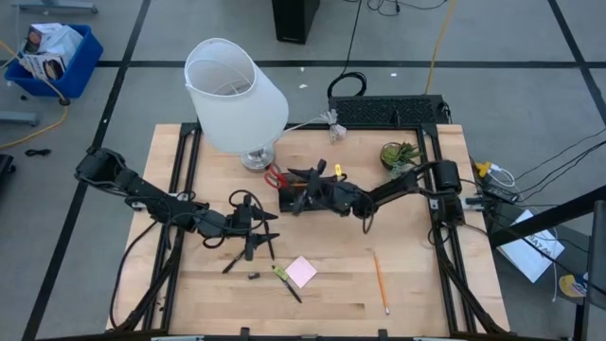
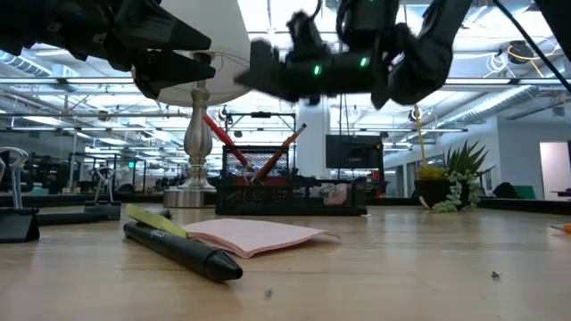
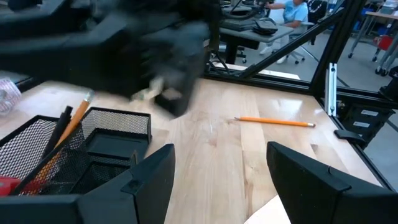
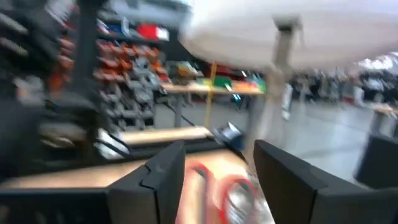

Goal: Pick and place office supplies into organizer
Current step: Put the yellow pencil into the top left compartment of the desk organizer

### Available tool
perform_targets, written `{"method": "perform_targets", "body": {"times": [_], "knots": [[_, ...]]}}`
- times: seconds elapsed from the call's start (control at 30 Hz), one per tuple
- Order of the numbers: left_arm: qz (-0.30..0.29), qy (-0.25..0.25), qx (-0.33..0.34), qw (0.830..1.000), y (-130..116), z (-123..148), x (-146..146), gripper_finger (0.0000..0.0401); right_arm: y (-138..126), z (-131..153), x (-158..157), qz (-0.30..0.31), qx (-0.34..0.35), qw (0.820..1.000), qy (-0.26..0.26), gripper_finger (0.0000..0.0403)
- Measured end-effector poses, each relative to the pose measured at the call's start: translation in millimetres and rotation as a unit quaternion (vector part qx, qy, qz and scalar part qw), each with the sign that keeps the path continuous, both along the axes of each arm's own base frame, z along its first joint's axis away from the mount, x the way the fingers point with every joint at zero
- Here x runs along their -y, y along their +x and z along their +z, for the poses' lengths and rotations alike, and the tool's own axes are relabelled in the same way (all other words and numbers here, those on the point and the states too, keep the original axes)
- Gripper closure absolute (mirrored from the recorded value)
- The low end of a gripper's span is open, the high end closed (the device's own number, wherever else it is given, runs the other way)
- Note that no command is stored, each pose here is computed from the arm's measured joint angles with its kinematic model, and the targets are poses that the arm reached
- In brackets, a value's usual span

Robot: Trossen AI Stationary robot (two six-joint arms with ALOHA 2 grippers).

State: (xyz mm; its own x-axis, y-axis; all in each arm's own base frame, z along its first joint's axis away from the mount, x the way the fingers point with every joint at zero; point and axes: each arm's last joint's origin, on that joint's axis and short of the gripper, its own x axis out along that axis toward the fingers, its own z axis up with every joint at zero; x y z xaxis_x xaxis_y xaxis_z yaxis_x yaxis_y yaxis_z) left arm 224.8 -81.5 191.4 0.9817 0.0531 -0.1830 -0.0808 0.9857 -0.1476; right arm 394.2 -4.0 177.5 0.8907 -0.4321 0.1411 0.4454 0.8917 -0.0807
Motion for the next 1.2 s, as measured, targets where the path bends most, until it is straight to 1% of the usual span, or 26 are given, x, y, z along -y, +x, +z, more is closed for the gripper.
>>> {"method": "perform_targets", "body": {"times": [0.03,0.07,0.17,0.27,0.37,0.43,0.53,0.6,0.7,0.83,0.97,1.07,1.2], "knots": [[0.000,0.000,0.000,1.000,0.0,0.0,0.0,0.0146,-0.8,4.3,-6.8,0.009,0.012,1.000,0.000,0.0217],[0.000,0.000,0.000,1.000,0.0,0.0,-0.1,0.0146,-1.8,8.8,-14.4,0.024,0.031,0.999,0.019,0.0218],[0.000,0.000,0.000,1.000,0.0,0.0,0.0,0.0146,-4.0,16.8,-35.6,0.098,0.069,0.988,0.094,0.0224],[0.000,0.000,0.000,1.000,0.0,0.0,0.0,0.0146,-6.0,20.6,-54.2,0.187,0.067,0.969,0.148,0.0230],[0.000,0.000,0.000,1.000,0.0,0.0,-0.1,0.0146,-13.3,25.9,-77.3,0.216,0.043,0.951,0.215,0.0236],[0.000,0.000,0.000,1.000,0.0,0.0,-0.1,0.0146,-20.4,25.8,-96.8,0.205,0.007,0.948,0.243,0.0242],[0.000,0.000,0.000,1.000,0.0,0.0,-0.1,0.0146,-34.8,18.5,-126.8,0.142,-0.045,0.956,0.252,0.0253],[0.000,0.000,0.000,1.000,0.0,0.0,-0.1,0.0146,-46.2,17.4,-143.8,0.114,-0.063,0.956,0.265,0.0260],[0.000,0.000,0.000,1.000,0.0,0.0,-0.1,0.0146,-64.8,20.8,-164.6,0.096,-0.074,0.942,0.314,0.0270],[0.000,0.000,0.000,1.000,0.0,0.0,-0.1,0.0146,-94.3,21.2,-185.2,0.054,-0.105,0.931,0.345,0.0278],[0.000,0.000,0.000,1.000,0.0,0.0,0.0,0.0146,-119.6,15.2,-198.7,0.026,-0.129,0.910,0.392,0.0286],[0.000,0.000,0.000,1.000,0.0,0.0,-0.1,0.0146,-131.0,11.8,-209.3,0.027,-0.131,0.894,0.428,0.0294],[0.000,0.000,0.000,1.000,0.0,0.0,-0.1,0.0146,-139.0,9.4,-223.2,0.045,-0.140,0.869,0.473,0.0305]]}}
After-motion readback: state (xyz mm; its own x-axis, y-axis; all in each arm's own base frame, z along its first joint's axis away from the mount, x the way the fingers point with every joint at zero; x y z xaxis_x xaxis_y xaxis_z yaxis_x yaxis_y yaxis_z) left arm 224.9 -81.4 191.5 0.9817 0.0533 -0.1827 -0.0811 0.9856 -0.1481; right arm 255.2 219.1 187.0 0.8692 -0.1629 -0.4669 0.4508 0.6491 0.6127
